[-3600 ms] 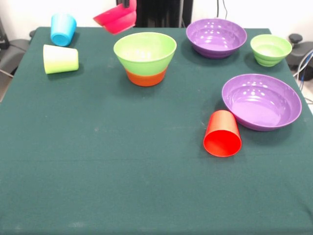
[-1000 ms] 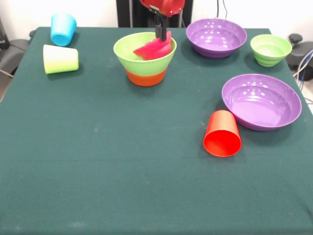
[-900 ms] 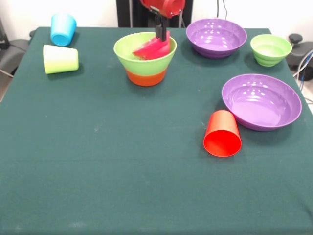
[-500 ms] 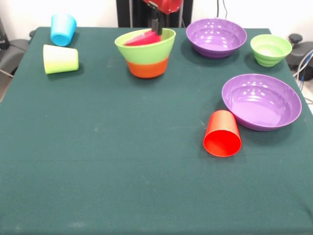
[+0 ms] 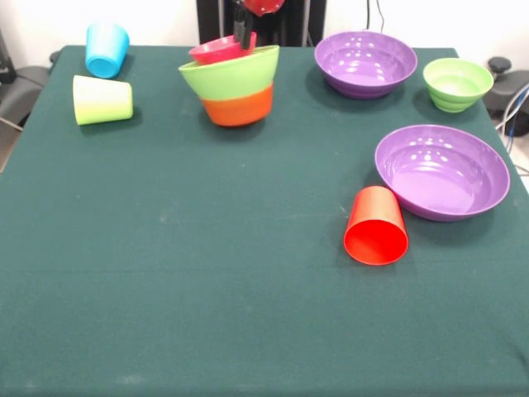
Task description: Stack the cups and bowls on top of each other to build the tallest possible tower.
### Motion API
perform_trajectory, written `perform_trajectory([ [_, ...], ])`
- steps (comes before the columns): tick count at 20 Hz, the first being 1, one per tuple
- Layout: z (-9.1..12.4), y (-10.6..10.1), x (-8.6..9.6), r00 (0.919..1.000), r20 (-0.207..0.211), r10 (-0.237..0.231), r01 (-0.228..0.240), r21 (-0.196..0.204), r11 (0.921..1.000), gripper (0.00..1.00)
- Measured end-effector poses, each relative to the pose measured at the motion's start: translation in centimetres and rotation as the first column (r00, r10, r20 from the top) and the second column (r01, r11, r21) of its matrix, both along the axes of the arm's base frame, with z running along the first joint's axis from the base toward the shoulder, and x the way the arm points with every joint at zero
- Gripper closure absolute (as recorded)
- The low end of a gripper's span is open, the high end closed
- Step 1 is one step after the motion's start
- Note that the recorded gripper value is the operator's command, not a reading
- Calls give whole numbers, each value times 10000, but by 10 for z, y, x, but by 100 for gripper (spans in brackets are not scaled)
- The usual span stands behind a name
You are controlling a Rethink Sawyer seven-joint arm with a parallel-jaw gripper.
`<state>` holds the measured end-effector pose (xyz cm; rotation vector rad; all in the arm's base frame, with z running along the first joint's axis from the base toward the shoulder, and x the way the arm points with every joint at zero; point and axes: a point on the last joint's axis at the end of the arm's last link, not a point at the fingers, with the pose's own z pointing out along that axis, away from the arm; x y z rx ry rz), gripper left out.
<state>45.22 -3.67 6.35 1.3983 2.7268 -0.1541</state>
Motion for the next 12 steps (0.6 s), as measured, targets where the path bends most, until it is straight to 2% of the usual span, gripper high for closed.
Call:
perform_trajectory([
  [12,-15,-12,-3,9995,-280,-126,122,-149,9998,100],
])
